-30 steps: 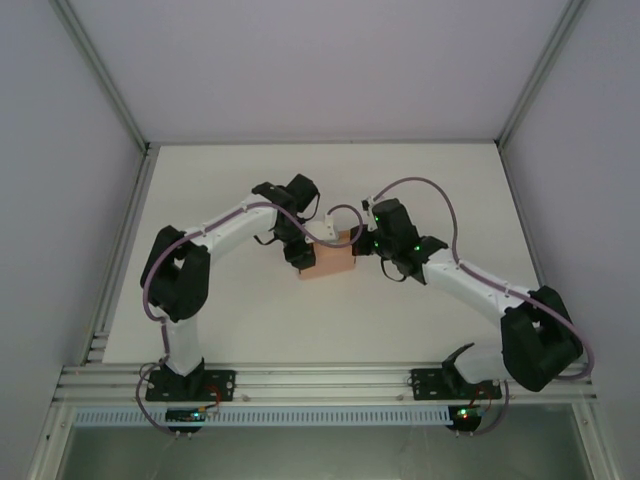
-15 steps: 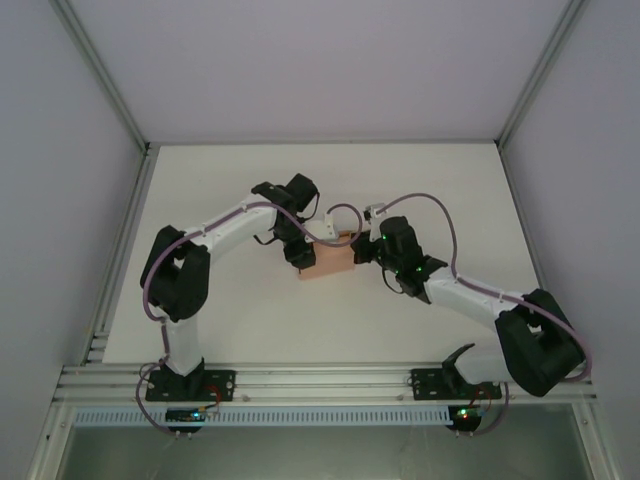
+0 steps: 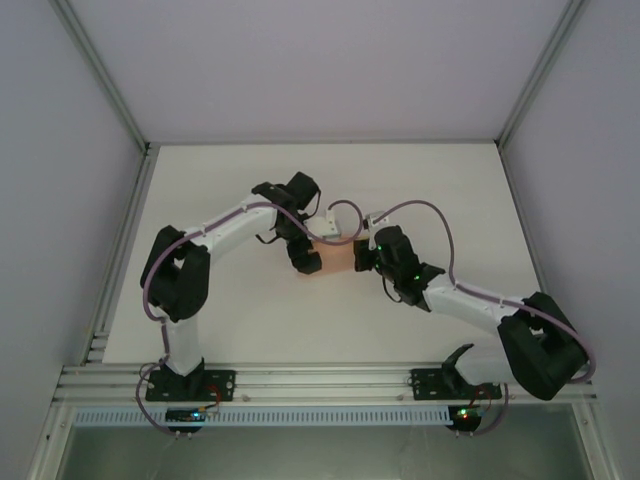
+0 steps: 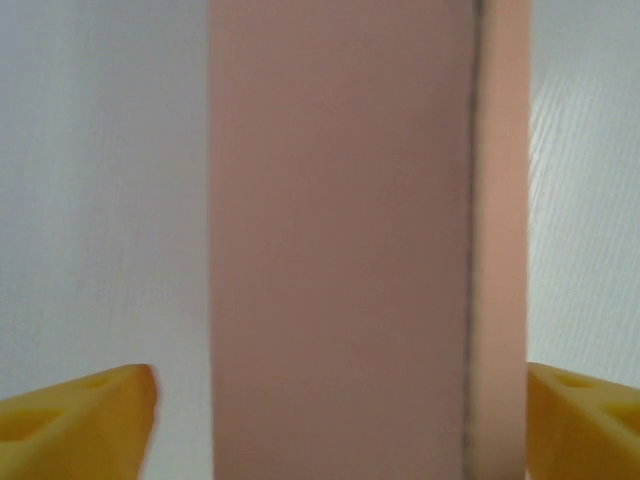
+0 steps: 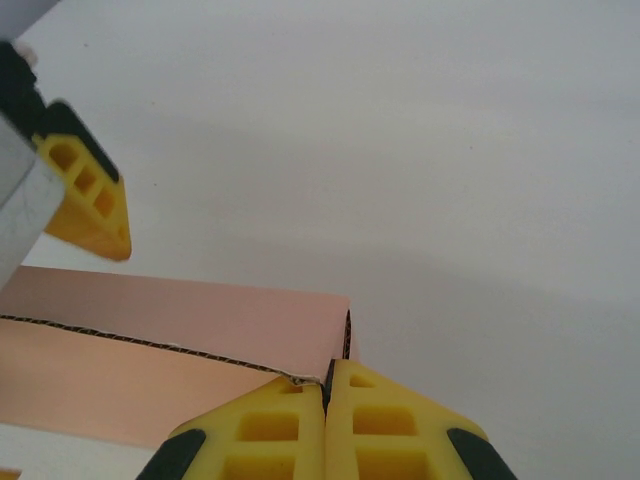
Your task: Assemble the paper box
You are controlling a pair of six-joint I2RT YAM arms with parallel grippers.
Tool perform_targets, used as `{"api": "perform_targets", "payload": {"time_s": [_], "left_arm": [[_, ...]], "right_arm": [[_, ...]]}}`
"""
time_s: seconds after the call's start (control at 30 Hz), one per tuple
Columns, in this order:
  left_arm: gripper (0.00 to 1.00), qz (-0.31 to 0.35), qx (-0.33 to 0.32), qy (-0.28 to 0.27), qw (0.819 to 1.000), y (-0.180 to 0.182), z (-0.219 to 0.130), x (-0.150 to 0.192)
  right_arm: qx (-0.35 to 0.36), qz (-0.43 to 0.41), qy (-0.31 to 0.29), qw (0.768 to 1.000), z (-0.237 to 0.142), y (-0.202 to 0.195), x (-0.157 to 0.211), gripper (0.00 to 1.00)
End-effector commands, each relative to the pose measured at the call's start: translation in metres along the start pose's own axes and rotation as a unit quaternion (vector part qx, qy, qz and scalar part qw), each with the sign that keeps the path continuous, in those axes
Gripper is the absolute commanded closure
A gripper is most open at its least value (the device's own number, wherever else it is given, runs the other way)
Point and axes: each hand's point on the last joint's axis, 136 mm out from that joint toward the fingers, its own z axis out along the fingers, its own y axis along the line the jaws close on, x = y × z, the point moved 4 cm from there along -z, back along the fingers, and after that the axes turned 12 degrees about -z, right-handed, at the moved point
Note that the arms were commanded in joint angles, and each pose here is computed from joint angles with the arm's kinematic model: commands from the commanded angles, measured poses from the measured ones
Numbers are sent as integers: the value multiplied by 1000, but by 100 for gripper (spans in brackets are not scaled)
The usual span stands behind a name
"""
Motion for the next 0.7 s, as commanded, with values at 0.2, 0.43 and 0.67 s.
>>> {"api": "perform_targets", "payload": {"time_s": [0.2,0.43,0.67], "left_arm": [[0,-7,-57,-80,995,-14,-45,-13],[9,-94,-134,-98,982,-2,-63,10],[44,-165,-139,-124,968,13,-68,26]], "right_arm": [[42,5,133,990,-13,-2,29,100],[40,23,162,986,-11,3,16,100],[32,15,173,984,-7,9,7,100]]}}
